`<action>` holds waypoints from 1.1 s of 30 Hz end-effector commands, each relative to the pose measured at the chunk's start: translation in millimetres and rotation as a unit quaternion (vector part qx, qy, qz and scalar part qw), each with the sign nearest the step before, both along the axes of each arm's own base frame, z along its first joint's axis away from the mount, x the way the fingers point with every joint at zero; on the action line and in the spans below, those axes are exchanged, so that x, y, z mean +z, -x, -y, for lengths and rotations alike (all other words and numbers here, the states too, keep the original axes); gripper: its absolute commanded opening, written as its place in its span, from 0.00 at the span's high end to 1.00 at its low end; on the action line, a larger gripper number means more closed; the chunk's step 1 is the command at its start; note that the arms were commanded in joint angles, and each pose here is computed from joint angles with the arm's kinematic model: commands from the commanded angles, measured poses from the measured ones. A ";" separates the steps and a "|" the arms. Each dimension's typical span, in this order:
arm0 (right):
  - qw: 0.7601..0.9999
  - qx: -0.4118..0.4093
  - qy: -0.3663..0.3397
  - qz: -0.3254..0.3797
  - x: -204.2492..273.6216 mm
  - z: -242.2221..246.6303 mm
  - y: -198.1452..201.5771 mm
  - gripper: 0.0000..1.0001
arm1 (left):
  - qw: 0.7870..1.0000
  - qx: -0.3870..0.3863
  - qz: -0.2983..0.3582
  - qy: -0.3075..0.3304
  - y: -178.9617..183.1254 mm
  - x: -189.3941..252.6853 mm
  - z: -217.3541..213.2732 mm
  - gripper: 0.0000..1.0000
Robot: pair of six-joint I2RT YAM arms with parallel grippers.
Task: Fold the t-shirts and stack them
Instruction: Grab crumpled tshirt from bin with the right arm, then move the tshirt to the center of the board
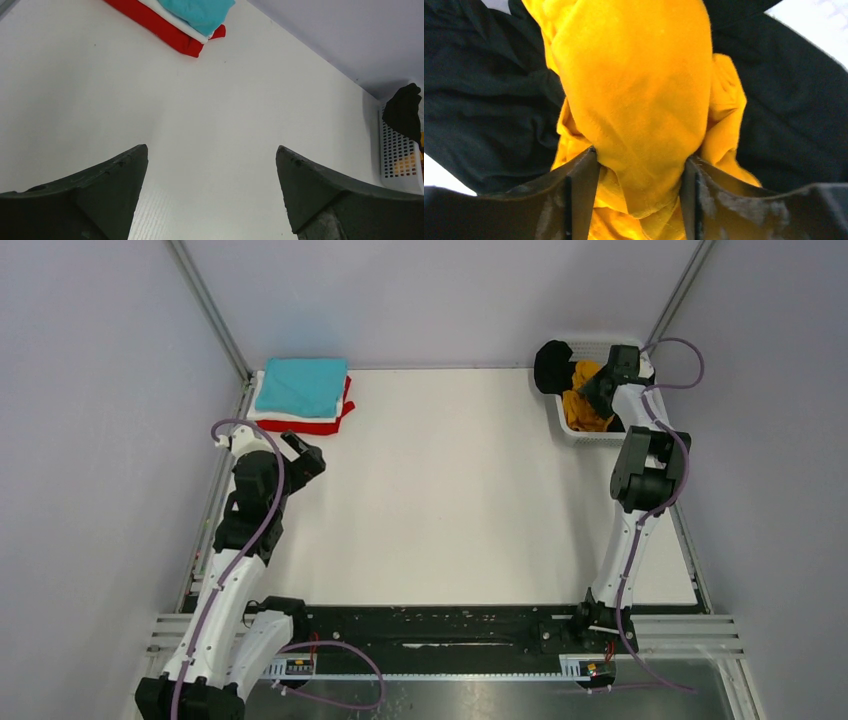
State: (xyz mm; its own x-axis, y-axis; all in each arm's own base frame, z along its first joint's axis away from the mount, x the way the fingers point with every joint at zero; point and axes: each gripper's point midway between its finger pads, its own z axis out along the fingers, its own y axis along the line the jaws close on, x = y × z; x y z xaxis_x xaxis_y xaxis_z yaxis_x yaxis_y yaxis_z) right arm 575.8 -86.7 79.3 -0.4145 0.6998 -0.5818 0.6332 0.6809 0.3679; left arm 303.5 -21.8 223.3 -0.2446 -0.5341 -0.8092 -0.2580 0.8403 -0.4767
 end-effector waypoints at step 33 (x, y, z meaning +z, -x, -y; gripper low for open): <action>0.694 0.541 -0.129 0.457 509.9 -307.5 263.1 1.00 | 0.993 -0.065 0.054 0.082 21.8 36.7 31.1 0.01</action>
